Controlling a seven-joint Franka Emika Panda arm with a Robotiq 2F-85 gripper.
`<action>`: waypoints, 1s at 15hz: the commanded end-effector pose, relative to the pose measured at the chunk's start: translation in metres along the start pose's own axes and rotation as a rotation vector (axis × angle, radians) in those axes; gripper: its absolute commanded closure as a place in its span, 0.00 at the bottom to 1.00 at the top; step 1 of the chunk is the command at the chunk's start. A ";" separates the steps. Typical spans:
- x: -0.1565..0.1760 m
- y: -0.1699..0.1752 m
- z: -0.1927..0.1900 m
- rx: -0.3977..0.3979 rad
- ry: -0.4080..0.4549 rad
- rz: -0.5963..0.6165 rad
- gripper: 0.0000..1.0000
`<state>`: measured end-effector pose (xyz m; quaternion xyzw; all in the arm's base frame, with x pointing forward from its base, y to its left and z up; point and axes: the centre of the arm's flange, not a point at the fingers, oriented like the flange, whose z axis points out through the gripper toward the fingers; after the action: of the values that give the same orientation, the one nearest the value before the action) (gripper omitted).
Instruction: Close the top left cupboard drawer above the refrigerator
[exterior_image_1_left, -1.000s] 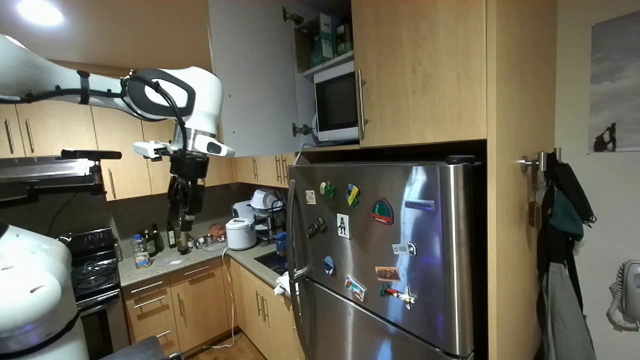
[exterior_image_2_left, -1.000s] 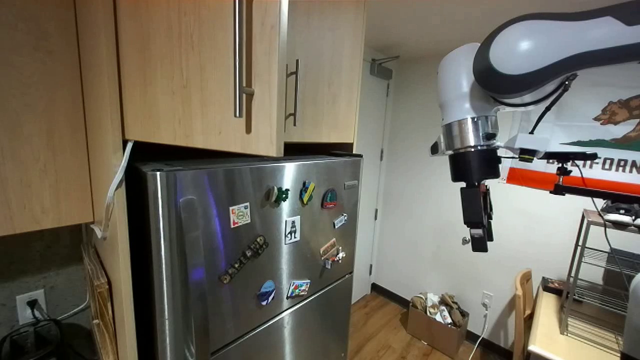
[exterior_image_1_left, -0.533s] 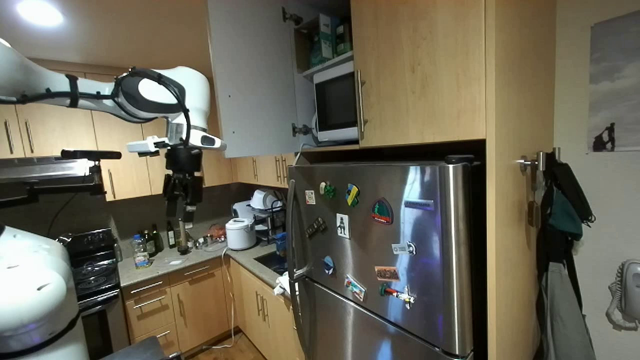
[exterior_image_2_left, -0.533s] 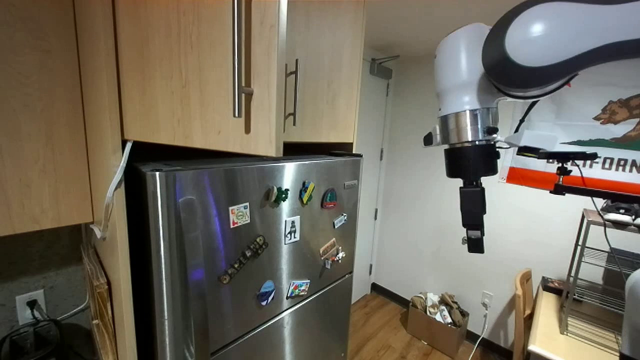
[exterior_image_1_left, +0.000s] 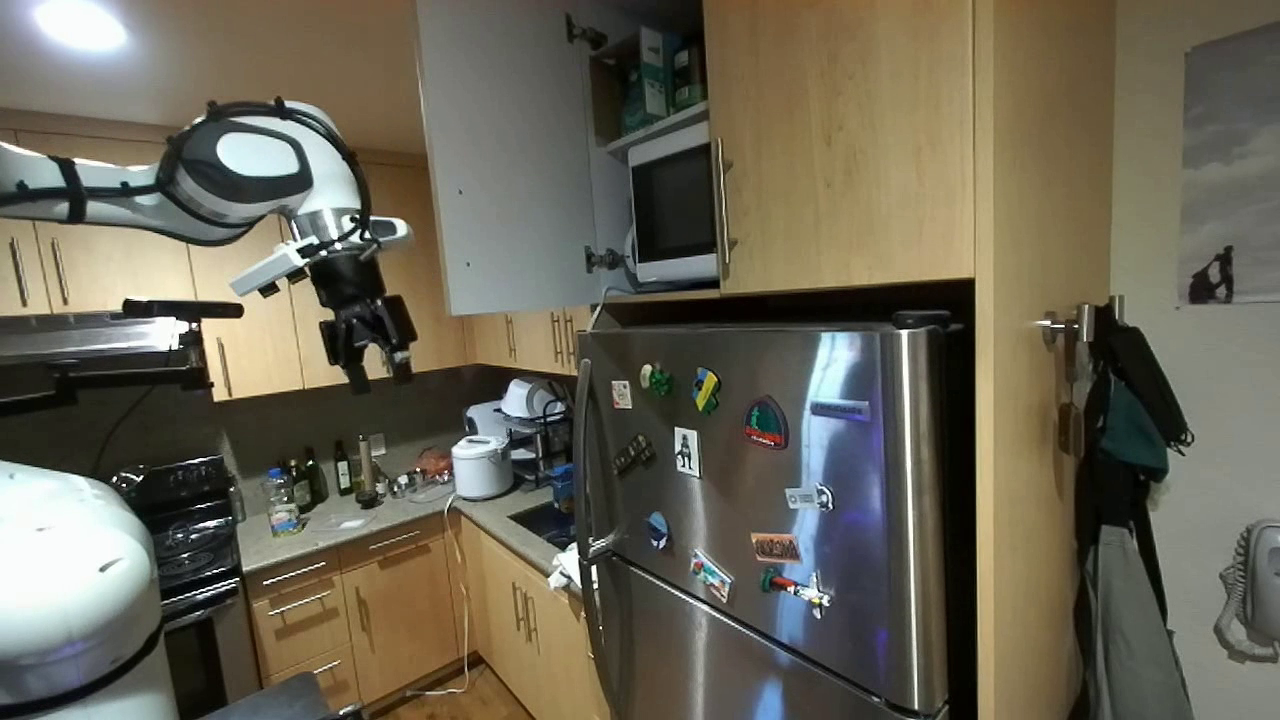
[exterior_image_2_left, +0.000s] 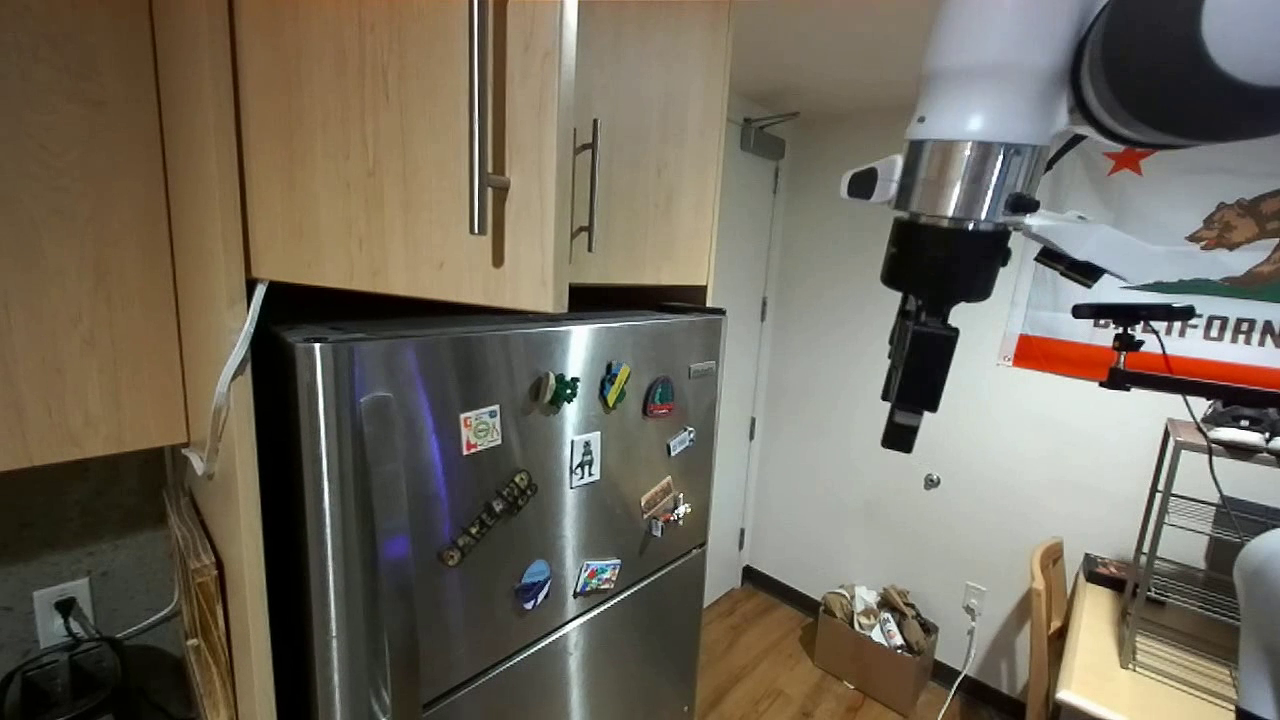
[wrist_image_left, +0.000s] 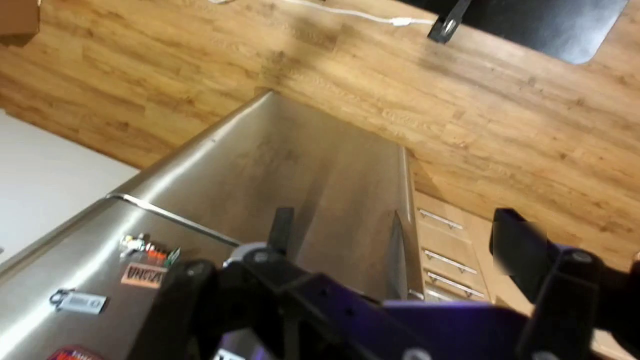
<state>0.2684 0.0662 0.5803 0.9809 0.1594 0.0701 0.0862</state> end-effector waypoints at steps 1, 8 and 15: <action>-0.003 -0.007 -0.017 -0.065 0.191 0.021 0.00; 0.002 -0.011 -0.037 -0.084 0.398 0.045 0.00; 0.006 -0.002 -0.038 -0.096 0.486 0.039 0.00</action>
<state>0.2622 0.0801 0.6156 0.9454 0.1466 0.2771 0.0889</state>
